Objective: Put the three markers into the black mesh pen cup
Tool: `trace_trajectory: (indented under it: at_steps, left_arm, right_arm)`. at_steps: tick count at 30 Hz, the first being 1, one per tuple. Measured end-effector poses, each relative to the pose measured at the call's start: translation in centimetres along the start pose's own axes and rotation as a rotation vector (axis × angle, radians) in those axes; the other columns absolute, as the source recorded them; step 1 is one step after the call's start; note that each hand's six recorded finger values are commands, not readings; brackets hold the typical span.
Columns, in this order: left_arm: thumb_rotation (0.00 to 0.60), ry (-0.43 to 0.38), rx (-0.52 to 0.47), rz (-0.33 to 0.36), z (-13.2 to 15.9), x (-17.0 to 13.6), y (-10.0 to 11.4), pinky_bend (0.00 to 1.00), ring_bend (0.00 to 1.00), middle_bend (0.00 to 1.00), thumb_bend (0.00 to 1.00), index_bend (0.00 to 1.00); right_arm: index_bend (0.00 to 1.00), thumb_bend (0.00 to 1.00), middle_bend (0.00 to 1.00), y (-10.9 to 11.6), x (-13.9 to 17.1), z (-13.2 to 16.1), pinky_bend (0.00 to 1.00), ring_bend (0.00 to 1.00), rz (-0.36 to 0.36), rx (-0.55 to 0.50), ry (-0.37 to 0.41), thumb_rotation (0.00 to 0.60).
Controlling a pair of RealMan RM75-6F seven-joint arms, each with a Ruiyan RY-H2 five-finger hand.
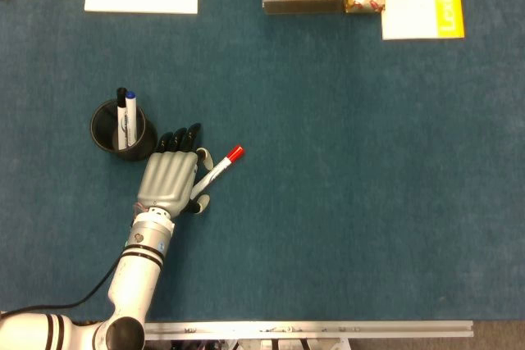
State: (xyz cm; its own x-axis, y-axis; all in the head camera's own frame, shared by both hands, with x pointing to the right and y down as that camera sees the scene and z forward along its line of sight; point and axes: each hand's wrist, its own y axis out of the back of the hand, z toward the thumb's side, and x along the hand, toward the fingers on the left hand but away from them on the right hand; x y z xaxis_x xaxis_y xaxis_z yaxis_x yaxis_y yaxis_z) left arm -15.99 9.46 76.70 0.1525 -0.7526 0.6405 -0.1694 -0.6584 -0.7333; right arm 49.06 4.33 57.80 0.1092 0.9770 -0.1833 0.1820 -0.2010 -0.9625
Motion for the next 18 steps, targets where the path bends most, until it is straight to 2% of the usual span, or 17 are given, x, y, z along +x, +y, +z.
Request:
trace_trajectory:
  at_steps: [18]
  left_arm:
    - [0.600, 0.031, 0.034, 0.009, -1.2, -0.3, 0.6, 0.07, 0.00, 0.00, 0.24, 0.39]
  right_arm:
    - [0.13, 0.00, 0.19, -0.1, 0.0, 0.0, 0.38, 0.11, 0.004, 0.001, 0.001, 0.600]
